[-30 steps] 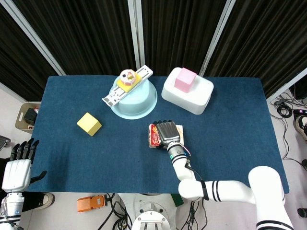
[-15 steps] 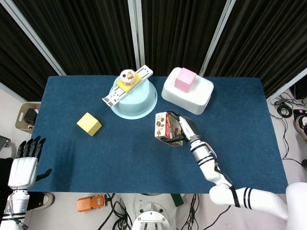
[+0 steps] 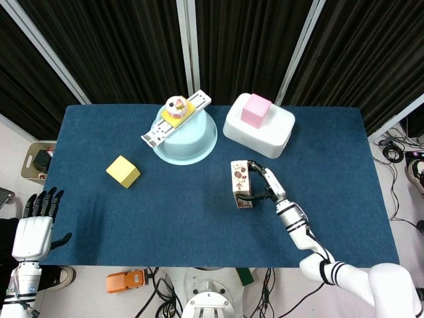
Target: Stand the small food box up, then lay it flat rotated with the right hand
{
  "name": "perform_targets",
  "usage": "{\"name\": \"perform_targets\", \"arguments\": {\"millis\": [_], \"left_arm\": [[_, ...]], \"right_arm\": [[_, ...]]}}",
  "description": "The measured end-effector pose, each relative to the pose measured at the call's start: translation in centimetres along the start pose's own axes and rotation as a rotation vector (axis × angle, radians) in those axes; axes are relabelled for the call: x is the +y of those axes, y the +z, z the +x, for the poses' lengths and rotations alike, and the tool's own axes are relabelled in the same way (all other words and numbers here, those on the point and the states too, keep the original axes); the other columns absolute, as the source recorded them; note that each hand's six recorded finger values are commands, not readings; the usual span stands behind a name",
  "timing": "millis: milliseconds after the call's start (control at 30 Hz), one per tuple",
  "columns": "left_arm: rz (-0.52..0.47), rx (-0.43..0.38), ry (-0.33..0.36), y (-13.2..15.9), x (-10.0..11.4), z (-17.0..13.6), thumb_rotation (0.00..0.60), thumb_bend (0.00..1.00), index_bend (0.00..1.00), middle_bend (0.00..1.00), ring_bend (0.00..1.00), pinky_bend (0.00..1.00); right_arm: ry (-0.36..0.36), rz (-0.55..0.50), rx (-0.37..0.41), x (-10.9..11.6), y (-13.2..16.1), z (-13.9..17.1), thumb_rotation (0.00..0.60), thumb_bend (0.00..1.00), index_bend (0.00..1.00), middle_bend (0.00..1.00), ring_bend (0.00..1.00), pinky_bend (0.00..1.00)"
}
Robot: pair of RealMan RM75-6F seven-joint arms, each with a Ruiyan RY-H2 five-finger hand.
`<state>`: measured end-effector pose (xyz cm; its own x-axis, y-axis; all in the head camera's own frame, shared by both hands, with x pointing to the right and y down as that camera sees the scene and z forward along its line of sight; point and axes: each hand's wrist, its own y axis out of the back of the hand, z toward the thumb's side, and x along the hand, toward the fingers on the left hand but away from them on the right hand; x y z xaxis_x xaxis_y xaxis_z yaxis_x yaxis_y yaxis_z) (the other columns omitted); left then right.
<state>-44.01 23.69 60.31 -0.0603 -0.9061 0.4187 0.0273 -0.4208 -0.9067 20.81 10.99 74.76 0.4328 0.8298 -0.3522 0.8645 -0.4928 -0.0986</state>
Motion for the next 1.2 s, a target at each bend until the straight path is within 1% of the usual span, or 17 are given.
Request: {"name": "perform_targets", "arguments": {"millis": [133, 233, 267, 333, 367, 467, 633, 700, 800, 867, 1000, 1133, 1200], "left_arm": [[0.000, -0.002, 0.005, 0.0, 0.1, 0.0, 0.600, 0.13, 0.01, 0.01, 0.00, 0.00], [0.000, -0.007, 0.004, 0.1, 0.0, 0.1, 0.600, 0.13, 0.01, 0.01, 0.00, 0.00], [0.000, -0.008, 0.004, 0.2, 0.0, 0.2, 0.600, 0.13, 0.01, 0.01, 0.00, 0.00], [-0.001, -0.009, 0.006, 0.2, 0.0, 0.2, 0.600, 0.13, 0.01, 0.01, 0.00, 0.00], [-0.001, -0.009, 0.006, 0.2, 0.0, 0.2, 0.600, 0.13, 0.01, 0.01, 0.00, 0.00], [-0.001, -0.008, 0.006, 0.2, 0.0, 0.3, 0.600, 0.13, 0.01, 0.01, 0.00, 0.00], [-0.001, -0.009, 0.006, 0.1, 0.0, 0.3, 0.600, 0.13, 0.01, 0.01, 0.00, 0.00], [-0.002, -0.007, 0.005, 0.0, 0.0, 0.3, 0.600, 0.13, 0.01, 0.01, 0.00, 0.00], [-0.003, -0.003, 0.003, -0.2, -0.1, 0.3, 0.600, 0.13, 0.01, 0.01, 0.00, 0.00], [-0.004, -0.003, -0.003, -0.2, -0.3, 0.4, 0.600, 0.13, 0.01, 0.01, 0.00, 0.00], [-0.010, -0.015, -0.009, 0.1, -0.7, 0.7, 0.600, 0.13, 0.01, 0.01, 0.00, 0.00], [-0.014, -0.018, -0.006, 0.2, -0.7, 0.8, 0.600, 0.12, 0.01, 0.01, 0.00, 0.00], [-0.014, -0.014, -0.009, 0.0, -0.7, 0.8, 0.600, 0.13, 0.01, 0.01, 0.00, 0.00]], "right_arm": [[0.010, -0.017, 0.034, -0.7, -0.8, 0.5, 0.600, 0.14, 0.18, 0.35, 0.17, 0.16], [0.025, -0.015, 0.043, -1.0, -1.1, 1.1, 0.600, 0.14, 0.04, 0.25, 0.10, 0.08], [0.026, -0.012, 0.045, -0.9, -1.1, 1.2, 0.600, 0.14, 0.01, 0.21, 0.07, 0.05], [0.029, 0.010, 0.052, -0.7, -1.1, 1.6, 0.600, 0.14, 0.00, 0.15, 0.03, 0.01], [0.029, 0.022, 0.058, -0.6, -1.1, 1.8, 0.600, 0.14, 0.00, 0.09, 0.01, 0.00], [0.029, 0.070, 0.073, 0.1, -1.0, 2.7, 0.600, 0.14, 0.00, 0.00, 0.00, 0.00], [0.029, 0.162, 0.085, 1.9, -0.5, 4.0, 0.600, 0.14, 0.00, 0.00, 0.00, 0.00], [0.033, 0.216, 0.094, 2.6, 0.0, 4.5, 0.600, 0.13, 0.00, 0.00, 0.00, 0.00], [0.037, 0.313, 0.103, 3.8, 1.1, 5.2, 0.600, 0.05, 0.00, 0.00, 0.00, 0.00], [0.039, 0.366, 0.102, 4.3, 1.9, 5.7, 0.600, 0.02, 0.00, 0.00, 0.00, 0.00], [0.049, 0.453, 0.071, 4.9, 4.4, 6.6, 0.600, 0.02, 0.00, 0.00, 0.00, 0.00], [0.065, 0.536, 0.015, 4.5, 7.6, 7.1, 0.600, 0.02, 0.00, 0.00, 0.00, 0.00], [0.078, 0.602, -0.020, 4.1, 9.1, 7.1, 0.600, 0.02, 0.00, 0.00, 0.00, 0.00]]}}
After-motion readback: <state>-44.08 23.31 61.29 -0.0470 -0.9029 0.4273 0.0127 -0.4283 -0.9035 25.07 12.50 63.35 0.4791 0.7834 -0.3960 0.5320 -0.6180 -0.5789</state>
